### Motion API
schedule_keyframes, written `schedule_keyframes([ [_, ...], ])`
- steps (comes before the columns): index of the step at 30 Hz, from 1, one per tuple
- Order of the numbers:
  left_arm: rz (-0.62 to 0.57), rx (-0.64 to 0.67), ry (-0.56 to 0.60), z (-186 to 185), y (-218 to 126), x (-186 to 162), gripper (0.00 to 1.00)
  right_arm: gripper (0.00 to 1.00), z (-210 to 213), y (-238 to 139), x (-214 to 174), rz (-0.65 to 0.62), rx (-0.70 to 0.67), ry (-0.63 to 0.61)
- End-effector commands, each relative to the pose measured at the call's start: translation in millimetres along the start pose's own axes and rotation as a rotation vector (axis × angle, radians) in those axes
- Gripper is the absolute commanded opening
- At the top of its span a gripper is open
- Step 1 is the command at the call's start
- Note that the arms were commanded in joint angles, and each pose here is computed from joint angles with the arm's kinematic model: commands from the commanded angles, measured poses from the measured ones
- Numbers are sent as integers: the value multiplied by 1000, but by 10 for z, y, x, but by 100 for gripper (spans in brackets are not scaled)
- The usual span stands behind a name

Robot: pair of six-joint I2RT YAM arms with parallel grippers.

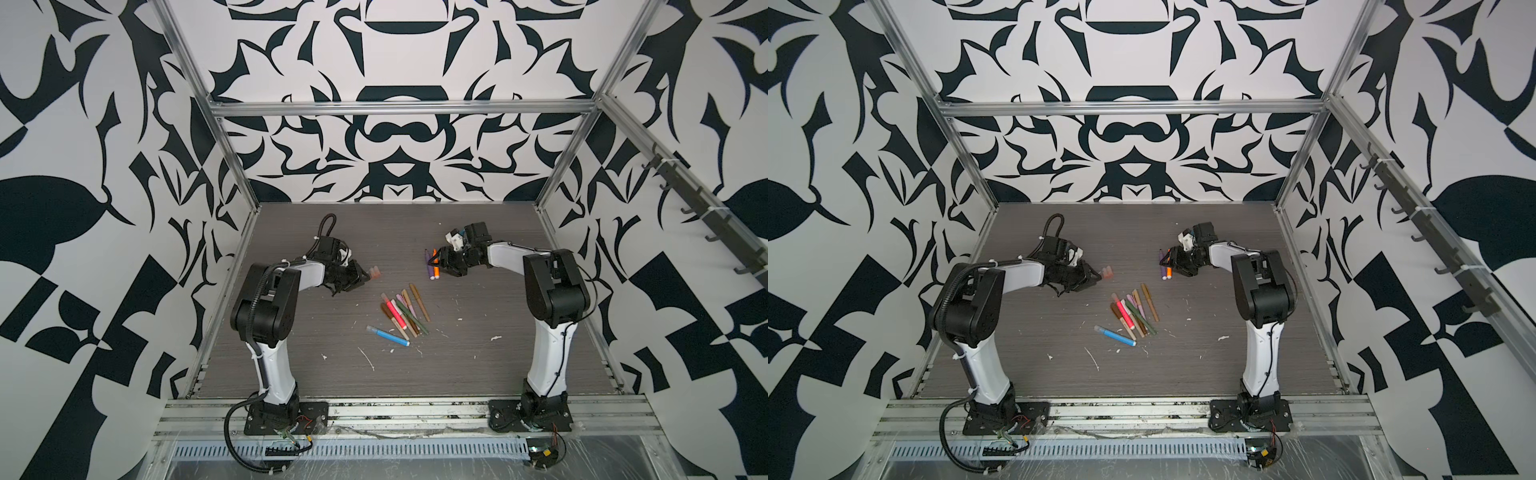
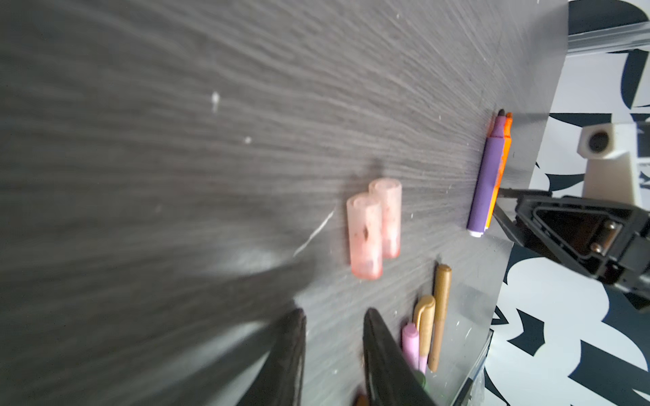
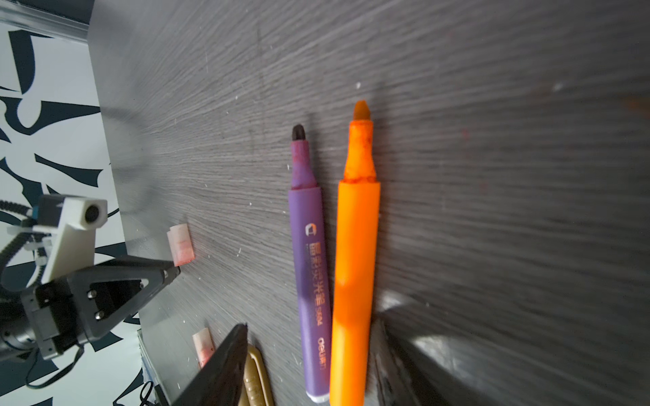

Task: Open the pen caps
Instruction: 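Lower the orange cap beside the pink cap and open the left gripper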

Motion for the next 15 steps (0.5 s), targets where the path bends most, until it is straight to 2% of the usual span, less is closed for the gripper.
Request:
schedule_keyframes([
  [1,-78,-48,38,-121,-140,66,31,59,44,20,58,-11,-4,-6],
  [15,-103,-89,6,-67,-213,10,32,59,73,85,112,-8,-28,-10],
])
Point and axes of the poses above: each gripper's point midway between its finger pads, its own y axis out along the fingers, its own z axis along the line the jaws close on, x = y × z, the point moved 5 cm from there along -y, back along the fingers, and after that the axes turned 13 degrees about y, right-handed, at the moved point
